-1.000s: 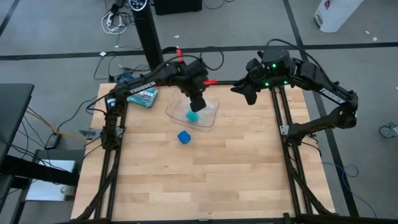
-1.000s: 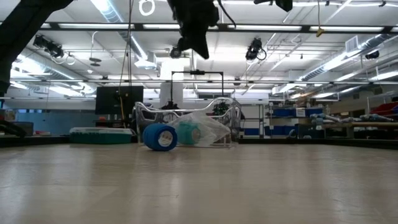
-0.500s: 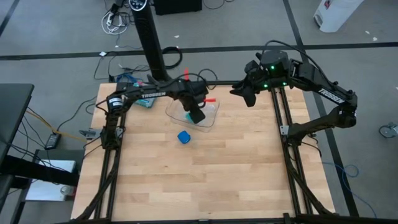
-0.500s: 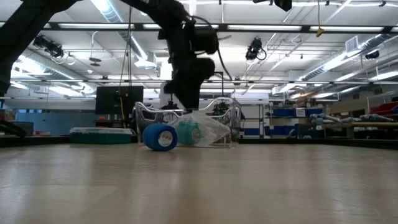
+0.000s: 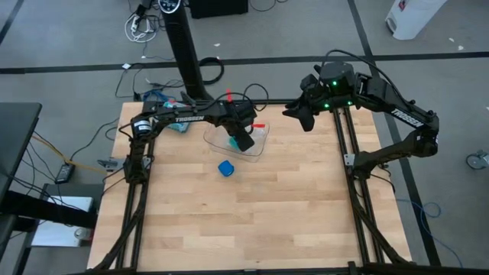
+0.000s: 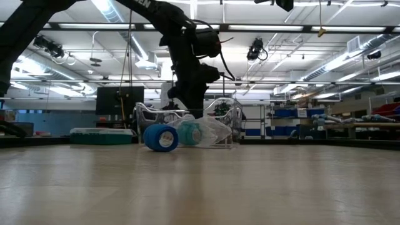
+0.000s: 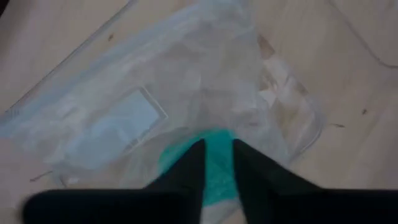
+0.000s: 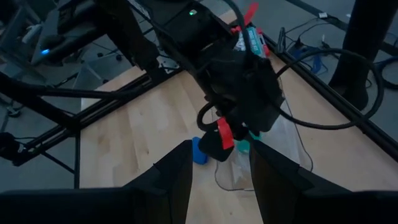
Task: Roll bandage
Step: Open the transparent zip bag
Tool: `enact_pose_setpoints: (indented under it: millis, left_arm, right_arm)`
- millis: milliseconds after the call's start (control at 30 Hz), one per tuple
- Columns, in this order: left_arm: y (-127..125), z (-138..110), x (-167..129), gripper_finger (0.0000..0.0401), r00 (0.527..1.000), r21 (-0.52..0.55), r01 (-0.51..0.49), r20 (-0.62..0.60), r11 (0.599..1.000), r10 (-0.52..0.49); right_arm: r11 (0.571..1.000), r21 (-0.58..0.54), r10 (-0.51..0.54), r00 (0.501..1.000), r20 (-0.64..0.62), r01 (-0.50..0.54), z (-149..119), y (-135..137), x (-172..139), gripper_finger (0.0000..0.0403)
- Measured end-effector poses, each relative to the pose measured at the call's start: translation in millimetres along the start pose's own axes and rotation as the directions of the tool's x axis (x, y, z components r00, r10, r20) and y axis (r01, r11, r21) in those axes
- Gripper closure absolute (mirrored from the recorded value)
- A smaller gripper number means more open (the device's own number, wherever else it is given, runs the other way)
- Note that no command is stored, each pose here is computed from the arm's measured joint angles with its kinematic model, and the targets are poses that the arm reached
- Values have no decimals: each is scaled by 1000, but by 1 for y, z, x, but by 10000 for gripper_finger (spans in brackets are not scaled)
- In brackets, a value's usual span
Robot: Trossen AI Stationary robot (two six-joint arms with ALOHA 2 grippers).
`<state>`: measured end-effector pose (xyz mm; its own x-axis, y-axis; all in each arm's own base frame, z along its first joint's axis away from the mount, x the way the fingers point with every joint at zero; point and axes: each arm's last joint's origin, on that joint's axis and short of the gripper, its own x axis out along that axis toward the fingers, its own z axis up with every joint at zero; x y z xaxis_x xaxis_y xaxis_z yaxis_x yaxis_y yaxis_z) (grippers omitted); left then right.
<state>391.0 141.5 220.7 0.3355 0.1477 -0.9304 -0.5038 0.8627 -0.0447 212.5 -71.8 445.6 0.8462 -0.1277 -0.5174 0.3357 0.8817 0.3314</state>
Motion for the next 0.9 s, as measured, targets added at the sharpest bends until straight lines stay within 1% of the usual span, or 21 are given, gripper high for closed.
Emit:
enact_pose_setpoints:
  millis: [67,133,267,367,467,600,667,700,767,833,900]
  left_arm:
    - [-1,0,0,374,1000,7,2,-3,1000,-2]
    - [-2,0,0,391,1000,13,1,1,1000,-1]
    - [-2,0,-1,397,1000,1,-4,-4,1000,4]
    - [-3,5,-12,398,1000,10,-1,-3,1000,1]
    - [-6,17,-36,398,999,49,-1,47,999,-2]
    - [-9,37,-76,399,987,80,-8,160,997,-5]
    - [-9,43,-90,399,981,98,15,192,995,-34]
    - [-9,43,-93,399,979,107,41,194,993,-61]
    - [-9,41,-87,399,982,94,86,162,992,-100]
    - [-8,34,-71,396,989,58,97,105,994,-103]
    - [-8,27,-53,383,992,31,97,74,995,-99]
  right_arm:
    - [1000,0,-9,1000,3,9,0,0,0,253]
    - [1000,1,-12,1000,3,12,0,0,0,253]
    - [1000,0,-19,1000,5,19,0,-1,0,253]
    - [1000,1,-20,1000,6,20,0,-1,0,253]
    - [1000,0,-23,1000,7,23,0,-1,0,253]
    - [1000,0,-23,1000,7,23,0,-1,0,253]
    - [1000,0,-23,1000,7,23,0,-1,0,253]
    - [1000,0,-23,1000,7,23,0,-1,0,253]
    - [1000,-4,-23,1000,8,23,0,-1,0,253]
    - [1000,-7,-21,1000,12,21,1,-1,0,253]
    - [1000,-8,-20,1000,16,20,1,0,0,253]
